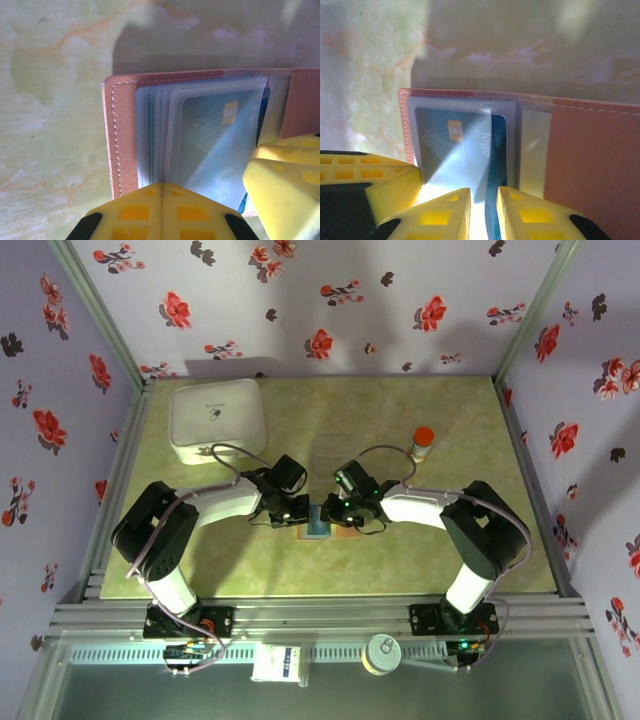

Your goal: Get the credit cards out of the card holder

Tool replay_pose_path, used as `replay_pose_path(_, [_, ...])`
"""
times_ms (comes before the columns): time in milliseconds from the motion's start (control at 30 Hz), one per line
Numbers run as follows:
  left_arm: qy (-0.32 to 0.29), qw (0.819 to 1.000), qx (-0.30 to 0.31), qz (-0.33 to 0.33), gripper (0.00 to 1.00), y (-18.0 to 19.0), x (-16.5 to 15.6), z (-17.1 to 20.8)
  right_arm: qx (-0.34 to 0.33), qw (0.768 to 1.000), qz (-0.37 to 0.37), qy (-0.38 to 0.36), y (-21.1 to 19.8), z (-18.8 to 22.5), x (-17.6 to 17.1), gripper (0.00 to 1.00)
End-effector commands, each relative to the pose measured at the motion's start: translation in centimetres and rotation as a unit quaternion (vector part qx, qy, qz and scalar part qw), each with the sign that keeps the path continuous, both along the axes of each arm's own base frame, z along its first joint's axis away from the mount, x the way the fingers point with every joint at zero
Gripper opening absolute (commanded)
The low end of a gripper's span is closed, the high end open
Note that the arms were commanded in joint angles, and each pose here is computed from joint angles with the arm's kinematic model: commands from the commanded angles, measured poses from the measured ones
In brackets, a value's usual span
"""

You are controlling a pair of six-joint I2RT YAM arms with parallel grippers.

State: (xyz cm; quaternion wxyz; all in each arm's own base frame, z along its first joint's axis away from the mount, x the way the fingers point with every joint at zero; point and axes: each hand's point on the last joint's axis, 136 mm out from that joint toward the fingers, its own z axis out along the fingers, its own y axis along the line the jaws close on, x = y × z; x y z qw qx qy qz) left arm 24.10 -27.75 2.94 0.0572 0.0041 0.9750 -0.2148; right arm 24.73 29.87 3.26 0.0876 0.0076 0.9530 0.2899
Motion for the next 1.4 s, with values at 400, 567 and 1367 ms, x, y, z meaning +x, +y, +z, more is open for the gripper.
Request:
replay_pose_path(400, [-0.011,1.000,0.021,-0.004,0.00,0.6,0.3,1.0,-0.029,0.999,-0.011,-0.021,-1.9,2.0,-0.1,0.27])
replay_pose_path(567, [-0.015,1.000,-0.005,-0.007,0.00,-0.4,0.5,2.1,-0.017,0.999,-0.017,-0.027,-2.1,2.4,0.0,0.30])
replay_pose_path(1367, [0.026,0.998,0.029,-0.039,0.00,-1.6,-0.2,-0.6,0.015,0.998,-0.048,0.023,-3.4,-0.9,0.1,0.31])
